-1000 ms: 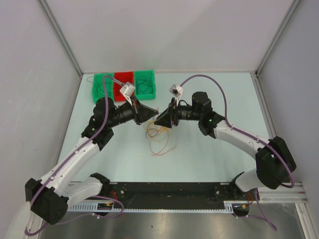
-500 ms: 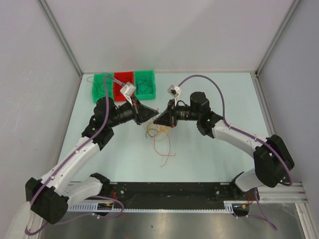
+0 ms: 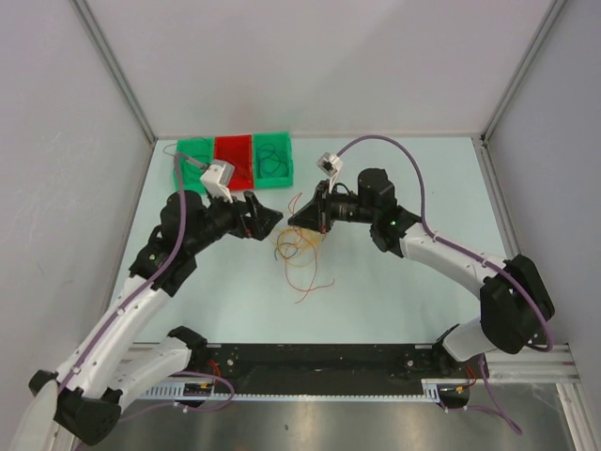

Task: Untangle the cables
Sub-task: Pick up the cable at the center of the board, then place the cable in the bin.

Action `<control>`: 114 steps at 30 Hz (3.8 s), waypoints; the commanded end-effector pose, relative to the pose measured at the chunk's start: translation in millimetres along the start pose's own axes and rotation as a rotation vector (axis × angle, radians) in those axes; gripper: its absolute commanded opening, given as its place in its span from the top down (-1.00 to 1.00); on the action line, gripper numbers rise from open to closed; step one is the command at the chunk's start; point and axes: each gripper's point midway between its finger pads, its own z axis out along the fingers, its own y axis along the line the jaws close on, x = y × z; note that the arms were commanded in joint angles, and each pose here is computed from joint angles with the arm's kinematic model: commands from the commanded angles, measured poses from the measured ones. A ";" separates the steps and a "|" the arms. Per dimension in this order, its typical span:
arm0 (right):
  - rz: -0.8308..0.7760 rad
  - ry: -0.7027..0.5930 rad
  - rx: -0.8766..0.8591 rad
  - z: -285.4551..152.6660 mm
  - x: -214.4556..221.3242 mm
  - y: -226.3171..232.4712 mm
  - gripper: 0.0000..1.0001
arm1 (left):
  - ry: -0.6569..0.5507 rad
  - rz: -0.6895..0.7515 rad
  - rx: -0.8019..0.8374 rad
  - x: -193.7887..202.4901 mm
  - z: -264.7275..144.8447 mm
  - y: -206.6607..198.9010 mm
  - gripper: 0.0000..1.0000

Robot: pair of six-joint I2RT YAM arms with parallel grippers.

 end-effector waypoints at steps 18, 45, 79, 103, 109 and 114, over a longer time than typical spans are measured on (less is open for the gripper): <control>-0.171 -0.391 0.235 -3.1 -183.3 -0.9 1.00 | 0.058 0.007 -0.465 21.1 -71.0 68.9 -0.98; -0.379 -0.691 0.506 78.5 -287.2 -130.9 1.00 | -0.179 -0.118 -0.840 13.3 -161.1 114.7 -1.00; -0.496 -0.706 0.568 109.6 -238.8 -251.9 1.00 | -0.163 -0.128 -0.880 17.0 -158.9 125.0 -0.92; -0.427 -0.641 0.641 143.0 -167.5 -297.9 1.00 | -0.144 -0.120 -0.874 19.3 -154.6 125.6 -0.88; -0.349 -0.586 0.600 157.3 -135.9 -302.3 1.00 | -0.141 -0.119 -0.876 19.5 -154.3 126.0 -0.88; -0.258 -0.569 0.542 167.4 -119.0 -303.2 1.00 | -0.141 -0.118 -0.875 19.3 -154.0 125.8 -0.87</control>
